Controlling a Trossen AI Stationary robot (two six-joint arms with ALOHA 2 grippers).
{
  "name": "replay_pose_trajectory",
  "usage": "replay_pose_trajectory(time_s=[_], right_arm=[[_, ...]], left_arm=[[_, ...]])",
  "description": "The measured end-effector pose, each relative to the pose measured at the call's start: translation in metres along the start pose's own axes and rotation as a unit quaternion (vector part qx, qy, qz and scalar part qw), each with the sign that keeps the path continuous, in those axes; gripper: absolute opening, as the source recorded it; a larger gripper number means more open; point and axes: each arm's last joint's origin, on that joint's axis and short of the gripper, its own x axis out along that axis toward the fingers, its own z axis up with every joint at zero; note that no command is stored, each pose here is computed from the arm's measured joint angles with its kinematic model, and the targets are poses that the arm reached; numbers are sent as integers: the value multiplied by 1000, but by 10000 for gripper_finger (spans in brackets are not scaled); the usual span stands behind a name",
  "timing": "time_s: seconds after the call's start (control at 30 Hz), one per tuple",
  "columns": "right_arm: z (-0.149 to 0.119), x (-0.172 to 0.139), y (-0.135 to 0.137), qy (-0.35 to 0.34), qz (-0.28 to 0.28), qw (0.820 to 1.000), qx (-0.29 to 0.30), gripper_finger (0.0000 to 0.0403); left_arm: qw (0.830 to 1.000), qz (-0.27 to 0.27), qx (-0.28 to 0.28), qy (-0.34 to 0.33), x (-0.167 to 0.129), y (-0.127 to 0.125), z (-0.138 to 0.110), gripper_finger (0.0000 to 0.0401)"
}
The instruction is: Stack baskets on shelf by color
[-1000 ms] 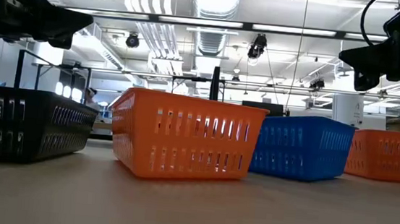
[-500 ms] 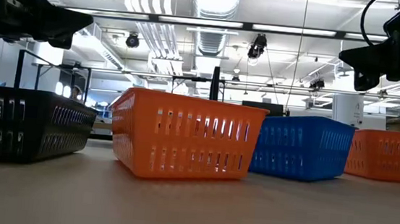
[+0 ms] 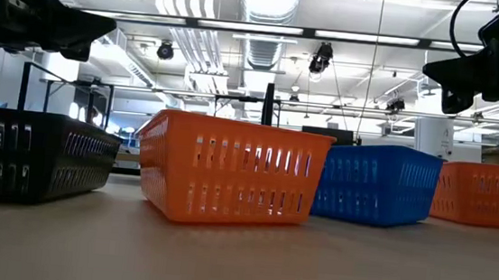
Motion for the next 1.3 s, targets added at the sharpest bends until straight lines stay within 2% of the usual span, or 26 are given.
replay_pose_trajectory(time_s=[0.4,0.6,0.83,1.3], right_arm=[[1,0,0,-5,0,1000,0,9],[1,0,0,-4,0,995,98,9],[-1,0,-2,1,-28,993,113,9],[-6,3,-2,29,-31,993,113,9]], left_arm=[[1000,0,0,0,0,0,0,0],[1000,0,0,0,0,0,0,0],[1000,0,0,0,0,0,0,0],[1000,0,0,0,0,0,0,0]])
